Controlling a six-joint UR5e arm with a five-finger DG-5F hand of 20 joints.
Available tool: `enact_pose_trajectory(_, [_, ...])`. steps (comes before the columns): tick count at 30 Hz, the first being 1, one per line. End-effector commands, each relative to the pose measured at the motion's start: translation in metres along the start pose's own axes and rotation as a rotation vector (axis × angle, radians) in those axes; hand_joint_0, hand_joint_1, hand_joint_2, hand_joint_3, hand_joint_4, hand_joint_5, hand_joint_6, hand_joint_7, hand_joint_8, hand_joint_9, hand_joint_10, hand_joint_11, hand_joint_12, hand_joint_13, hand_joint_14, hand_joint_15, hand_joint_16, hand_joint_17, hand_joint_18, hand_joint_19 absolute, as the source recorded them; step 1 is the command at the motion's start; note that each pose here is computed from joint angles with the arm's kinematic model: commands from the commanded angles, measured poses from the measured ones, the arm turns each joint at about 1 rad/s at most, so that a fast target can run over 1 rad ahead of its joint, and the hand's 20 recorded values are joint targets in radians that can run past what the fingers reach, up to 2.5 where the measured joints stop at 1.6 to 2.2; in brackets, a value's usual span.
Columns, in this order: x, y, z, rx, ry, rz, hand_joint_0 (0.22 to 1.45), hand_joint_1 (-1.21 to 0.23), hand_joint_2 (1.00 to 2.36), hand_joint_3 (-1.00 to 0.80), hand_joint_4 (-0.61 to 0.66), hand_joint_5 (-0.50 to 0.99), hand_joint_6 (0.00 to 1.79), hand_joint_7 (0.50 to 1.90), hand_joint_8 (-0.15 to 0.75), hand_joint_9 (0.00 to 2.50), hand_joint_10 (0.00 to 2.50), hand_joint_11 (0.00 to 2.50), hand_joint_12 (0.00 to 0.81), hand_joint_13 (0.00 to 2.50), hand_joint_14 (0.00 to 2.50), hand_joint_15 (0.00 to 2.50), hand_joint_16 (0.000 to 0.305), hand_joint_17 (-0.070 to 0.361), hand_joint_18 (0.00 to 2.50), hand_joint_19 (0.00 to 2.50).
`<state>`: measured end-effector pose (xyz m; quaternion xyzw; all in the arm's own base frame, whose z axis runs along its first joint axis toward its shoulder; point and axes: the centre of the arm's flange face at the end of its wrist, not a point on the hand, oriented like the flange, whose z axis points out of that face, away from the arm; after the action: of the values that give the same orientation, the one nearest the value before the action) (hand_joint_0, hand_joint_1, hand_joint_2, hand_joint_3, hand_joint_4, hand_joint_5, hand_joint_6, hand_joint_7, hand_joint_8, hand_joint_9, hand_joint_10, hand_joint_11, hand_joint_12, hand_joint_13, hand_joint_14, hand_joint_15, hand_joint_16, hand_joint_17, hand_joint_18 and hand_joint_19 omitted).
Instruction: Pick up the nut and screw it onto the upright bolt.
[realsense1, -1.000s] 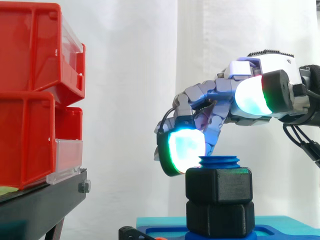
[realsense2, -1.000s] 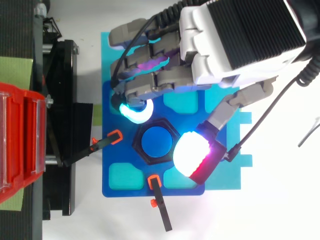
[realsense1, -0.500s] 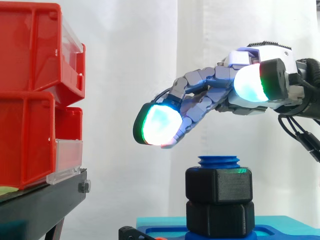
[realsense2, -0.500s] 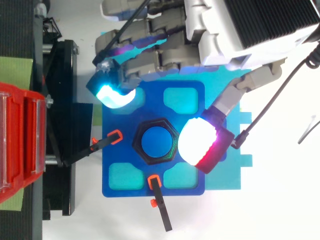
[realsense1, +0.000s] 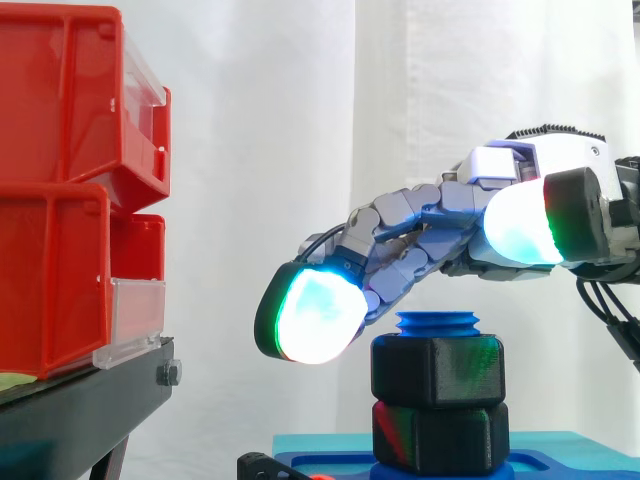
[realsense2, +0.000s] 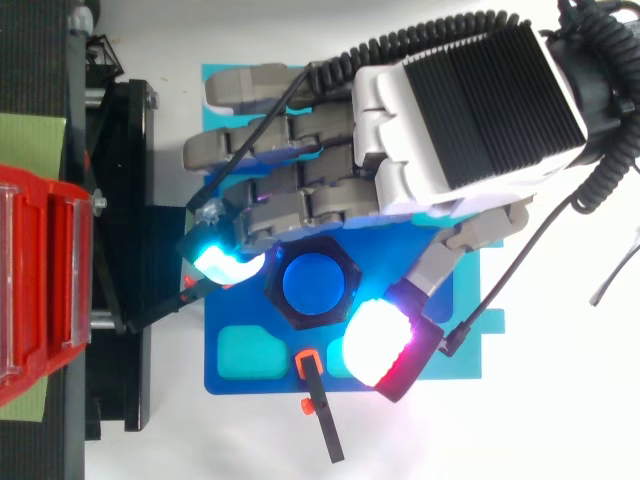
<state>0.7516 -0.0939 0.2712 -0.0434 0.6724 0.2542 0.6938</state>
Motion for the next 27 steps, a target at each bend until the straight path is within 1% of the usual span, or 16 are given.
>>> enact_pose_trajectory(1, [0.003,0.002,0.000,0.002,0.012,0.008,0.47,-0.15,1.00,-0.50,0.20,-0.12,0.50,0.75,0.256,0.62,0.00,0.00,0.321,0.16,0.00,0.00,0.042,0.094,0.00,0.00])
enact_pose_trajectory(7, [0.003,0.003,0.000,0.002,0.018,0.011,0.48,-0.16,1.00,-0.50,0.22,-0.09,0.50,0.79,0.254,0.66,0.00,0.00,0.312,0.20,0.00,0.00,0.041,0.092,0.00,0.00])
enact_pose_trajectory(9, [0.004,0.004,-0.001,0.004,0.022,0.012,0.49,-0.17,1.00,-0.50,0.22,-0.08,0.50,0.83,0.257,0.69,0.00,0.00,0.308,0.22,0.00,0.00,0.040,0.089,0.00,0.00])
enact_pose_trajectory(14, [0.004,0.004,0.000,0.003,0.020,0.012,0.50,-0.18,1.00,-0.50,0.24,-0.06,0.50,0.89,0.262,0.74,0.00,0.00,0.303,0.26,0.00,0.00,0.038,0.086,0.00,0.00])
enact_pose_trajectory(16, [0.004,0.001,-0.001,0.004,0.017,0.010,0.50,-0.18,1.00,-0.50,0.24,-0.05,0.50,0.91,0.262,0.76,0.00,0.00,0.302,0.28,0.00,0.00,0.038,0.085,0.00,0.00])
enact_pose_trajectory(17, [0.002,0.001,-0.002,0.005,0.015,0.010,0.50,-0.19,1.00,-0.50,0.25,-0.05,0.50,0.93,0.262,0.77,0.00,0.00,0.302,0.29,0.00,0.00,0.038,0.085,0.00,0.00])
enact_pose_trajectory(20, [0.002,-0.002,-0.003,0.005,0.011,0.007,0.50,-0.20,1.00,-0.50,0.24,-0.03,0.50,1.00,0.265,0.81,0.00,0.00,0.296,0.32,0.00,0.00,0.037,0.083,0.03,0.00])
enact_pose_trajectory(23, [-0.001,-0.005,-0.005,0.008,0.005,0.004,0.51,-0.21,1.00,-0.50,0.22,-0.02,0.50,1.07,0.267,0.84,0.00,0.00,0.290,0.35,0.00,0.00,0.036,0.081,0.05,0.00])
enact_pose_trajectory(24, [-0.001,-0.005,-0.005,0.008,0.005,0.004,0.51,-0.21,1.00,-0.50,0.21,-0.01,0.50,1.11,0.268,0.86,0.00,0.00,0.291,0.36,0.00,0.00,0.036,0.080,0.07,0.00])
enact_pose_trajectory(27, [-0.002,-0.009,-0.007,0.011,0.004,0.002,0.52,-0.22,1.00,-0.50,0.18,0.00,0.50,1.16,0.271,0.90,0.00,0.00,0.286,0.38,0.00,0.00,0.035,0.079,0.09,0.00])
